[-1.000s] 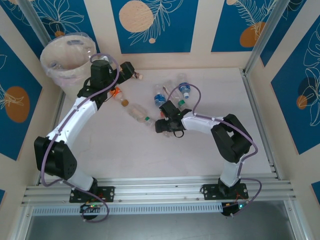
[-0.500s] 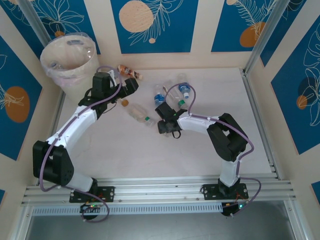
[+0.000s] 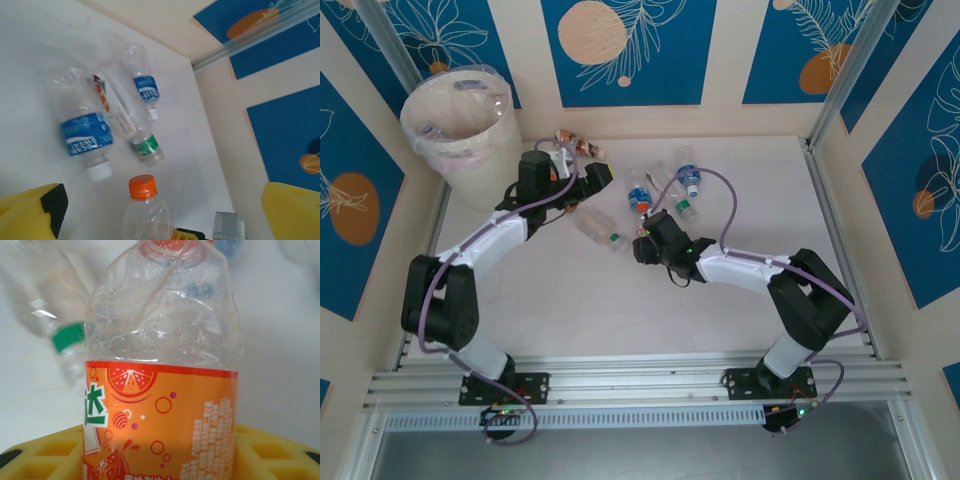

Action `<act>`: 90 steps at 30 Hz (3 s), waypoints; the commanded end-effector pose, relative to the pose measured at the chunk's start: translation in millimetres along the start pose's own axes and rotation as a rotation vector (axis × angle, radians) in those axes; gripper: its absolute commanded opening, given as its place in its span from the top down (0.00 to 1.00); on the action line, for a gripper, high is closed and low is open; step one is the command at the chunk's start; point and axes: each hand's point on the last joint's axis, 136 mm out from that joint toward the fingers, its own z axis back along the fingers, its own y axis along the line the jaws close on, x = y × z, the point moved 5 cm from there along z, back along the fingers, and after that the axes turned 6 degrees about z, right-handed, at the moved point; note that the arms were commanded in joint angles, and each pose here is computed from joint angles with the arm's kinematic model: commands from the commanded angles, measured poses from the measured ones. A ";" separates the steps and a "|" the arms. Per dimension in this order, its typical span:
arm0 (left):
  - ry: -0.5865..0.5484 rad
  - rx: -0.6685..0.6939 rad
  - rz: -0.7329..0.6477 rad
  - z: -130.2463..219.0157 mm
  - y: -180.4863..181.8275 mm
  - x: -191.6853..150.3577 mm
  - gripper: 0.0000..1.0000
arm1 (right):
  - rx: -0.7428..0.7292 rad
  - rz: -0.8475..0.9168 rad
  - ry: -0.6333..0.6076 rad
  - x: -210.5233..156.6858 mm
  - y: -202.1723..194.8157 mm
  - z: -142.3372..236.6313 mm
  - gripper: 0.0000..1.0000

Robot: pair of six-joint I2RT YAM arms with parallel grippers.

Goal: Put the plastic bottles in the bin

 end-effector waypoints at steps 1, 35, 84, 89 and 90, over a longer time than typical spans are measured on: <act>0.070 -0.161 -0.026 -11.6 -25.7 -9.5 0.00 | 0.228 0.006 -0.216 37.1 21.6 17.1 0.71; 0.114 -0.057 -0.129 -16.1 -14.3 -15.4 1.00 | 0.707 0.142 -0.283 77.1 62.0 31.0 0.57; -1.427 0.524 -0.519 240.7 -99.7 191.2 1.00 | 0.184 -0.206 -0.546 113.1 -56.2 113.7 0.00; -1.403 0.706 -0.702 241.6 -85.9 217.6 1.00 | 0.162 -0.221 -0.550 107.5 -59.1 129.4 0.01; -1.392 0.726 -0.723 241.5 -82.2 222.2 1.00 | 0.156 -0.223 -0.551 105.6 -59.8 131.5 0.00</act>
